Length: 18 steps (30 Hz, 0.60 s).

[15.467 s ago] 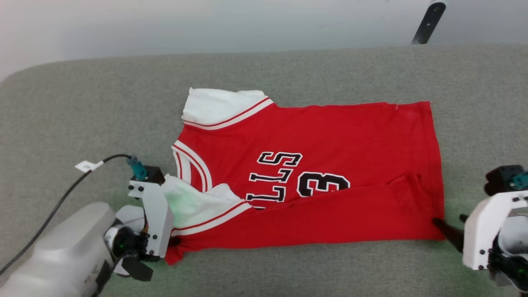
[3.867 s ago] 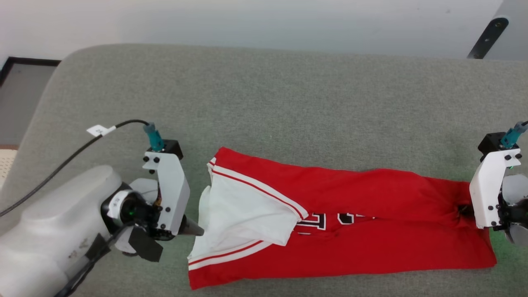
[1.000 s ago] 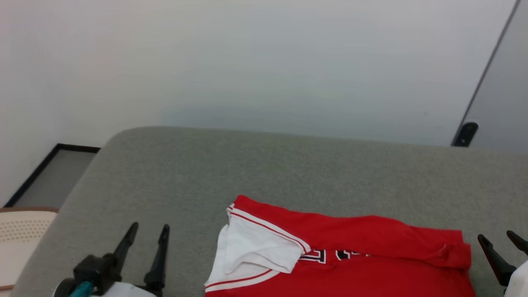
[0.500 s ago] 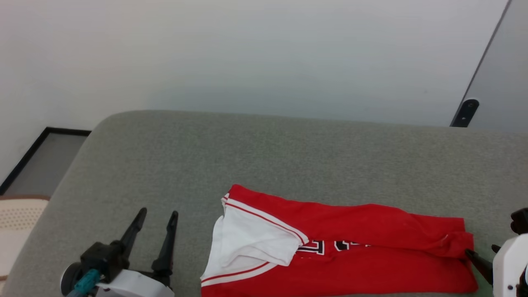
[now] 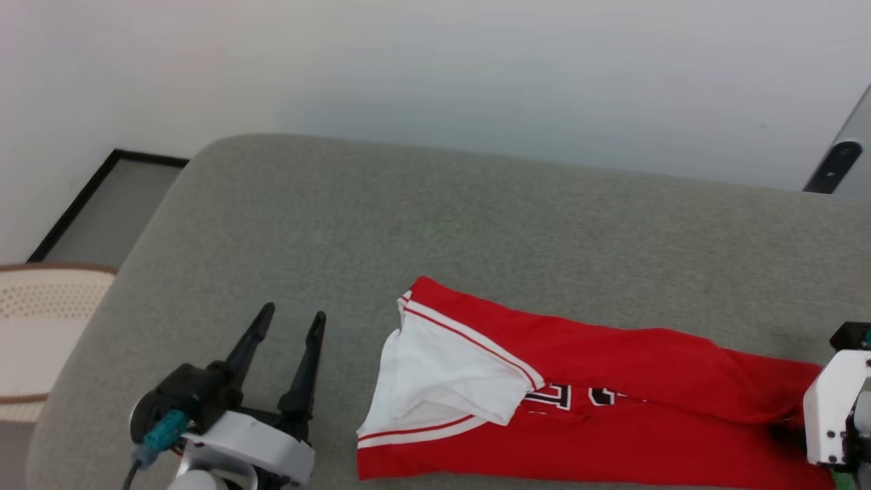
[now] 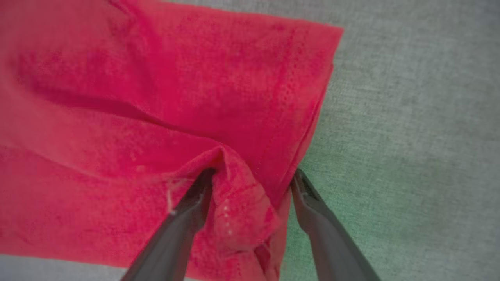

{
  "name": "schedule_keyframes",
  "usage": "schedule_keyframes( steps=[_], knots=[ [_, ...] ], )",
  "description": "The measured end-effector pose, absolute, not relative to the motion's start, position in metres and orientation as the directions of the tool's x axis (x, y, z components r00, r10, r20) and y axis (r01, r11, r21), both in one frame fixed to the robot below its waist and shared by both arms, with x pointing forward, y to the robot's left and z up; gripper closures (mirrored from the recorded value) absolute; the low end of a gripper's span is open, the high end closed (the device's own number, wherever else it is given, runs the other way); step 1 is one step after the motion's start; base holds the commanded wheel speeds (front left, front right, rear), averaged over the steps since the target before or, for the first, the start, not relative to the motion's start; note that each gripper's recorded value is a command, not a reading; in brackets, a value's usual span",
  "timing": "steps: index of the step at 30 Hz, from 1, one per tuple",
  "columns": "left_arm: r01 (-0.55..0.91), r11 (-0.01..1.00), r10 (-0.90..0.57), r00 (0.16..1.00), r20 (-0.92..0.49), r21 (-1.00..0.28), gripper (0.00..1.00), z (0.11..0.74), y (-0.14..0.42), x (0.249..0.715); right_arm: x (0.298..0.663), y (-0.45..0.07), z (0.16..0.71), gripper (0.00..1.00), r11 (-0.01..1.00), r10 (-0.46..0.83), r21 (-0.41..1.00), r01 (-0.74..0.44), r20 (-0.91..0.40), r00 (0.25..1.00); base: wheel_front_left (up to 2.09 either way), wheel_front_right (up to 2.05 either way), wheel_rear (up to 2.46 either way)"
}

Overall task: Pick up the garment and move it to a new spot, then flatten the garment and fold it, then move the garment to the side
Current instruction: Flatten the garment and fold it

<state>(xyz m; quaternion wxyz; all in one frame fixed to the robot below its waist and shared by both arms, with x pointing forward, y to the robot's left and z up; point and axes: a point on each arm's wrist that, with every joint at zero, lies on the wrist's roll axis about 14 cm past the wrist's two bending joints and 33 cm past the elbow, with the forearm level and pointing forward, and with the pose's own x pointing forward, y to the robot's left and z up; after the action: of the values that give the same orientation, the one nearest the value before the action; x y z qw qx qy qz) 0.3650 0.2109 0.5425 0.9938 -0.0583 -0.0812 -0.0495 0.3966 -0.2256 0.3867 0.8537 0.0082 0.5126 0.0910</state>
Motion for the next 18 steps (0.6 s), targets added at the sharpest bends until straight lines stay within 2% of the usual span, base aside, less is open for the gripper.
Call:
schedule_keyframes(
  steps=[6,9,10,11,12,18],
  knots=[
    [0.073,0.989,-0.054,0.988,0.147,-0.127,0.0,0.536,0.22,0.365,0.4,-0.223,0.37,0.0,0.989,0.124,0.091,-0.115,-0.939,0.321,0.0,0.0,0.0],
    [0.063,0.989,-0.044,0.989,0.138,-0.132,0.0,0.533,0.223,0.364,0.401,-0.224,0.366,0.0,0.991,0.1,0.07,-0.112,-0.951,0.292,0.0,0.0,0.0],
    [0.061,0.989,-0.043,0.99,0.136,-0.134,0.0,0.532,0.223,0.364,0.402,-0.224,0.366,0.08,0.991,0.095,0.064,-0.115,-0.953,0.288,0.0,0.0,0.0],
    [0.058,0.988,-0.039,0.99,0.134,-0.142,0.0,0.531,0.224,0.364,0.402,-0.225,0.365,0.64,0.992,0.088,0.059,-0.111,-0.954,0.285,0.0,0.0,0.0],
    [0.057,0.988,-0.037,0.99,0.135,-0.146,0.0,0.532,0.224,0.364,0.403,-0.224,0.365,1.0,0.992,0.084,0.052,-0.118,-0.956,0.282,0.0,0.0,0.0],
    [0.05,0.988,-0.029,0.989,0.146,-0.147,0.0,0.536,0.227,0.364,0.409,-0.22,0.369,1.0,0.992,0.093,0.059,-0.115,-0.945,0.314,0.0,0.0,0.0]
  ],
)
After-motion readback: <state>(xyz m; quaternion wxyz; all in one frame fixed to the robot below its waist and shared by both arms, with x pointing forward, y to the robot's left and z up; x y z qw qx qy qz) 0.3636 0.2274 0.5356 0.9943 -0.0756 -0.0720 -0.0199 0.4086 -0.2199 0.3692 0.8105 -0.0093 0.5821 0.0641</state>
